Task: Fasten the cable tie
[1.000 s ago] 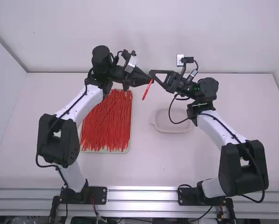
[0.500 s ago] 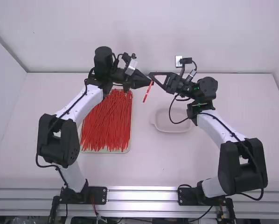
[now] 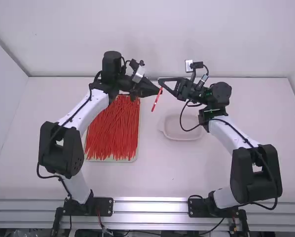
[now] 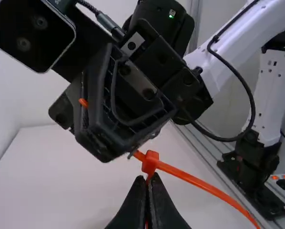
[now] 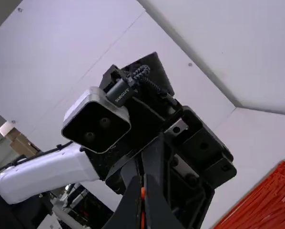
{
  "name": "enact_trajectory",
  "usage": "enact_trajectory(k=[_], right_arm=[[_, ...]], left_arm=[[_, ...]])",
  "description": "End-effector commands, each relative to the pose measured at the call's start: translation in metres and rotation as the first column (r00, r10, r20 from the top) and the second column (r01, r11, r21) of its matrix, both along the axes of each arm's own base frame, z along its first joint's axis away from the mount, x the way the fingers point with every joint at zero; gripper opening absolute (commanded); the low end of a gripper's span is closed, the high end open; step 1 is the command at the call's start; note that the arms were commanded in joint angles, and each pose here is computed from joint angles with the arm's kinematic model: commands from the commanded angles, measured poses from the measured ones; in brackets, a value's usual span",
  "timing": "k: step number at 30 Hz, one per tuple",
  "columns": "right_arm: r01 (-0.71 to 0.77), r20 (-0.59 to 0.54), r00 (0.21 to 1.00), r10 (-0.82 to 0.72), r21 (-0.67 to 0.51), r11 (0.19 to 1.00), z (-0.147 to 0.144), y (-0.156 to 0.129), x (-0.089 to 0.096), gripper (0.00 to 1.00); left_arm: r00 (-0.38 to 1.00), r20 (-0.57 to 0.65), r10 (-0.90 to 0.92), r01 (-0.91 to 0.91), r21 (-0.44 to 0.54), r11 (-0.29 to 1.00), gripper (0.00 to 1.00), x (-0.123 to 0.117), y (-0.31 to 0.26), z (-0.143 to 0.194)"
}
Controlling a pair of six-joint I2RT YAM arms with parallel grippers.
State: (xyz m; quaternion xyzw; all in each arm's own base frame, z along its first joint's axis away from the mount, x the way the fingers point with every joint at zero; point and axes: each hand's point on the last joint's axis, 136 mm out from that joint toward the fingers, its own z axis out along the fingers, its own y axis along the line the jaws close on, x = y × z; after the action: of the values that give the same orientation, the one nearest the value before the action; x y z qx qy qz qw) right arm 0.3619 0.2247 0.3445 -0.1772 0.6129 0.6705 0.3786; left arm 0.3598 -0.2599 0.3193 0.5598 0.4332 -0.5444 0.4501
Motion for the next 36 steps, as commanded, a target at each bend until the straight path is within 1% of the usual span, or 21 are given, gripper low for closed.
enact_trajectory(k=[1, 7, 10, 14, 17, 19, 26, 31, 36], right_arm=[[0.072, 0.086, 0.993, -0.076, 0.051, 0.996, 0.032, -0.014, 0.005, 0.00], [0.097, 0.074, 0.992, -0.101, 0.053, 0.994, 0.032, -0.026, 0.010, 0.00], [0.110, 0.071, 0.991, -0.113, 0.055, 0.992, 0.032, -0.032, 0.013, 0.00], [0.118, 0.078, 0.989, -0.122, 0.057, 0.991, 0.034, -0.035, 0.014, 0.00], [0.129, 0.077, 0.988, -0.133, 0.057, 0.990, 0.034, -0.039, 0.016, 0.00], [0.136, 0.064, 0.988, -0.140, 0.063, 0.989, 0.035, -0.044, 0.018, 0.00], [0.119, 0.114, 0.985, -0.130, 0.104, 0.987, 0.051, -0.046, 0.008, 0.00], [0.128, 0.121, 0.982, -0.142, 0.117, 0.985, 0.060, -0.056, 0.009, 0.00], [0.138, 0.130, 0.979, -0.155, 0.131, 0.982, 0.065, -0.063, 0.009, 0.00]], left_arm=[[1.000, -0.005, 0.004, -0.004, 0.000, 1.000, 0.02, 0.000, 0.003, -0.011], [0.995, -0.096, 0.008, -0.006, 0.020, 1.000, 0.02, -0.004, 0.006, -0.022], [0.994, -0.111, 0.017, -0.014, 0.030, 0.999, 0.02, -0.007, 0.007, -0.030], [0.991, -0.135, 0.022, -0.016, 0.043, 0.999, 0.02, -0.018, 0.009, -0.042], [0.990, -0.141, 0.024, -0.016, 0.051, 0.999, 0.02, -0.025, 0.011, -0.049], [0.991, -0.130, 0.035, -0.025, 0.074, 0.997, 0.02, -0.032, 0.012, -0.058], [0.993, -0.118, 0.031, -0.017, 0.120, 0.993, 0.02, -0.051, 0.015, -0.073], [0.991, -0.132, 0.033, -0.013, 0.147, 0.989, 0.02, -0.058, 0.017, -0.089], [0.989, -0.146, 0.033, -0.010, 0.154, 0.988, 0.02, -0.062, 0.018, -0.099]])
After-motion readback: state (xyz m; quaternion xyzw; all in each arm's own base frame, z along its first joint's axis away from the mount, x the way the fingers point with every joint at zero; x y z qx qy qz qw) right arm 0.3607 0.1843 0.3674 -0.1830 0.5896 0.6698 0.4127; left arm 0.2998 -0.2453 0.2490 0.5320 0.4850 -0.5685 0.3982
